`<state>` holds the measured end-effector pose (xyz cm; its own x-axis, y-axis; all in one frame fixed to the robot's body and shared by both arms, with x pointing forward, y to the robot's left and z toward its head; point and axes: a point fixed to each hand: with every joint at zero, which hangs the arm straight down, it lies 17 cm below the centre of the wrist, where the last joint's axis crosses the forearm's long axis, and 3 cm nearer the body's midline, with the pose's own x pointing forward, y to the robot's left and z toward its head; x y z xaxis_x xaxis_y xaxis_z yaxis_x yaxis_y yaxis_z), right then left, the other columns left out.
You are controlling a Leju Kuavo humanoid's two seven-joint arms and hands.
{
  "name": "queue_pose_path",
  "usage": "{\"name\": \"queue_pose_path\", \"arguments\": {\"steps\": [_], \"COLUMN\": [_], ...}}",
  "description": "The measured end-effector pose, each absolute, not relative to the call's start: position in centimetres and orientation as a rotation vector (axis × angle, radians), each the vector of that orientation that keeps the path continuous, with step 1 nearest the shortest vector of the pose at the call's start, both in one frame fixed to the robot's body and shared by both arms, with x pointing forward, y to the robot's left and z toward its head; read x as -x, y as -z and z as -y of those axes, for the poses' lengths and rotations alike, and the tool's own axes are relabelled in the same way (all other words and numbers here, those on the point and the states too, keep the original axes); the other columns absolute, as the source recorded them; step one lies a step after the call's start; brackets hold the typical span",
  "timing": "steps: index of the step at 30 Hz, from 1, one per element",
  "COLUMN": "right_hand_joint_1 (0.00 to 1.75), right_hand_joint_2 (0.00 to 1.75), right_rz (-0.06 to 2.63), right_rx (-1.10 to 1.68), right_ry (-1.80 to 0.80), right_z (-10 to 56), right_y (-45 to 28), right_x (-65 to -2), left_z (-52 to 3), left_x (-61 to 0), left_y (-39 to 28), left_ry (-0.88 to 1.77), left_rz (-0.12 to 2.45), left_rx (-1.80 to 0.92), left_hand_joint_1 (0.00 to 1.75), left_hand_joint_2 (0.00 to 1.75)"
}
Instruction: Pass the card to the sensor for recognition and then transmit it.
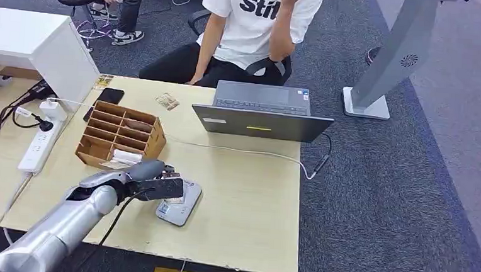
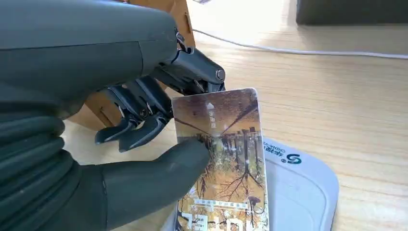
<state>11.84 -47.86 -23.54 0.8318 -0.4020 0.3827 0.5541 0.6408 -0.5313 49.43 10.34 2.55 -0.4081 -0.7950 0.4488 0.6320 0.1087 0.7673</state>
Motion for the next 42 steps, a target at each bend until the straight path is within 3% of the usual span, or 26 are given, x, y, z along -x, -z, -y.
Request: {"name": "queue_pose_path", "arguments": {"steps": [8, 22, 34, 42], "right_hand_joint_1": [0.0, 0.0, 0.0, 0.0], "right_hand_joint_2": [1.75, 1.75, 1.75, 1.75], "right_rz": [0.245, 0.265, 0.261, 0.252], "right_rx": [0.682, 0.694, 0.696, 0.696], "right_ry": [0.554, 0.547, 0.544, 0.539], "right_z": [47.7, 47.9, 48.0, 47.9], "right_y": [23.6, 23.6, 23.6, 23.6], "right_x": [-11.9, -11.3, -11.1, -11.0], "left_z": [-11.2, -16.7, -19.7, -22.9], "left_x": [-51.1, -59.9, -62.0, -63.7], "left_y": [-3.7, -19.4, -25.4, -30.9], "left_ry": [1.505, 1.265, 1.116, 1.042], "left_rz": [1.292, 1.565, 1.657, 1.705], "left_rx": [-0.277, -0.627, -0.723, -0.93], "left_hand_joint_1": [1.75, 1.75, 1.75, 1.75], "left_hand_joint_2": [1.75, 1.75, 1.75, 1.75]}}
